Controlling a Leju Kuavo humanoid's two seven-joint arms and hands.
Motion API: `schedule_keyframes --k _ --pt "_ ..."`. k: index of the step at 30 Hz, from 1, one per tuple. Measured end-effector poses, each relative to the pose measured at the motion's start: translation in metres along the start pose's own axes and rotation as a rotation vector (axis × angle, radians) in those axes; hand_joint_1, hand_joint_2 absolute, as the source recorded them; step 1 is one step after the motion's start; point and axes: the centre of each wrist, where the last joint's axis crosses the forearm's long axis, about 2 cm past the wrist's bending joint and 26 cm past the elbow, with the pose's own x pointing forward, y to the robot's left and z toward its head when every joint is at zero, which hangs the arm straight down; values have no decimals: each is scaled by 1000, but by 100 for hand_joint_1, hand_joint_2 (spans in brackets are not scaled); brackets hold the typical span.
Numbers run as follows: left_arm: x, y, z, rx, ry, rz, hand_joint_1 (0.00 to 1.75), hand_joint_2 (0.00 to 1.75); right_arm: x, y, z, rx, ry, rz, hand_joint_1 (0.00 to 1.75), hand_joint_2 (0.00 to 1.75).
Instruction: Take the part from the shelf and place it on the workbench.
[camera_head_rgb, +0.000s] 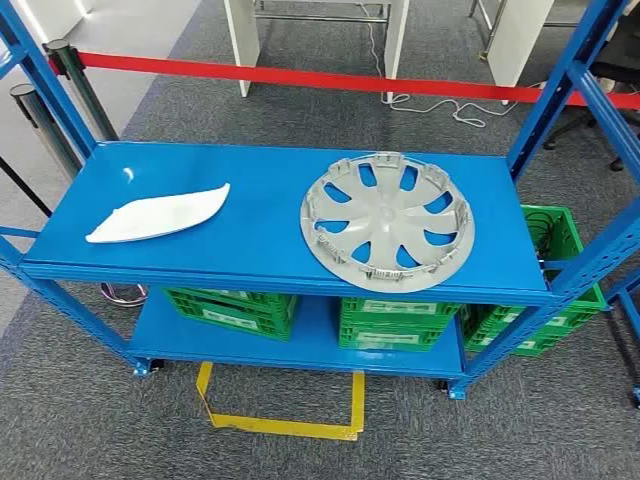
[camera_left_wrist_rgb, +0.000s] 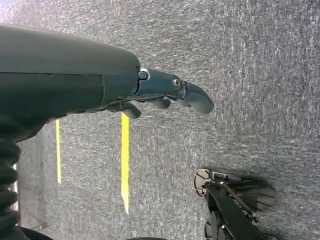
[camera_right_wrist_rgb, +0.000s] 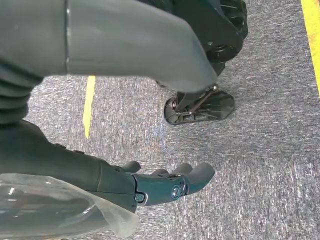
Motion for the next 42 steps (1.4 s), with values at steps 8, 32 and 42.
schedule_keyframes --k 8,32,42 --pt "11 -9 -3 2 -29 40 0 175 5 1 -1 -23 -5 -6 0 175" --pt "43 -48 -10 214 -114 270 0 0 25 45 -4 -282 41 -255 0 0" --pt "46 -48 -10 406 -205 330 0 131 27 50 -3 -479 -145 -504 0 44"
